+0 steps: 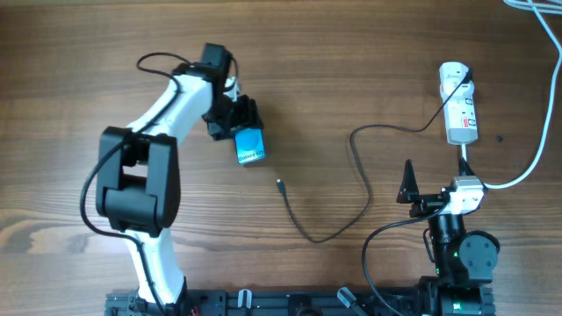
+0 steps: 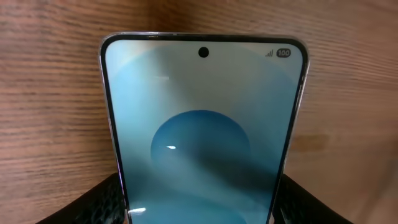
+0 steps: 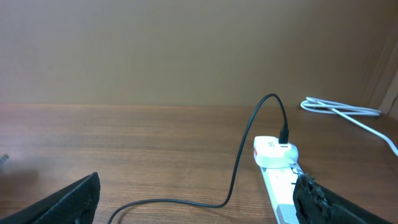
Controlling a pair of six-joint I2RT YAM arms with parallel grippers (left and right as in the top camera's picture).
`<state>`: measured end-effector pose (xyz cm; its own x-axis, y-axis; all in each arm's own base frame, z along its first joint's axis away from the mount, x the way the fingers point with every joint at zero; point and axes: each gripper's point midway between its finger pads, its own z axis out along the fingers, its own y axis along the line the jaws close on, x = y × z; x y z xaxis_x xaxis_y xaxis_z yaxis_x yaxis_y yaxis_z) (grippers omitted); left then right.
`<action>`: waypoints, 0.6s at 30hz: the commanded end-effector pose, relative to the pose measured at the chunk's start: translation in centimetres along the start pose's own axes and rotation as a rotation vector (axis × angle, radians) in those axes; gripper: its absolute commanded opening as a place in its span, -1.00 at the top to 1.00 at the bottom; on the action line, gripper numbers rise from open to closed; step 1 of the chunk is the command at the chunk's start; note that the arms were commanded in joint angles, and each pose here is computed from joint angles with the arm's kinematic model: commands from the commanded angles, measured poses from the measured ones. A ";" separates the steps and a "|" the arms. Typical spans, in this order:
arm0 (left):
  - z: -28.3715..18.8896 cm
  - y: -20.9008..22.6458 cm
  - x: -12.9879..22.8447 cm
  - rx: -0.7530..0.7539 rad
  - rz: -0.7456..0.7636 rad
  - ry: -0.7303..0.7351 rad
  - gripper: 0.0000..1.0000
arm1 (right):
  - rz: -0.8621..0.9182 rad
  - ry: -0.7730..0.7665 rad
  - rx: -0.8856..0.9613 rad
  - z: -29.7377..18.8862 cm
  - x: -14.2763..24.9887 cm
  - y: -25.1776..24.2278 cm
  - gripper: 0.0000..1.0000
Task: Plug charger to phone and switch on socket
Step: 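Move the right gripper toward the phone held by the left gripper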
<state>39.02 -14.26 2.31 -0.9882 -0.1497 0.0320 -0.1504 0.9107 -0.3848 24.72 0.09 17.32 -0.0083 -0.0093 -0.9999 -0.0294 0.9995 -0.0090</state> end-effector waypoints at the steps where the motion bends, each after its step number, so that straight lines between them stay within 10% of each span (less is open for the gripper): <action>1: -2.6 -3.2 0.5 0.263 0.135 0.025 -0.26 | -0.013 -0.010 -0.008 0.0 -0.2 0.2 -0.99; 18: -4.3 -6.0 1.8 0.487 0.276 0.055 -0.28 | 0.303 0.052 -0.271 -1.1 -5.6 4.7 -0.99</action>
<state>38.05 -17.91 6.49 -0.9959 0.0845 -0.0325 0.0811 0.6741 -0.7341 23.99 4.07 17.97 -0.1263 0.2665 -0.9555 -0.2341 0.9280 0.2898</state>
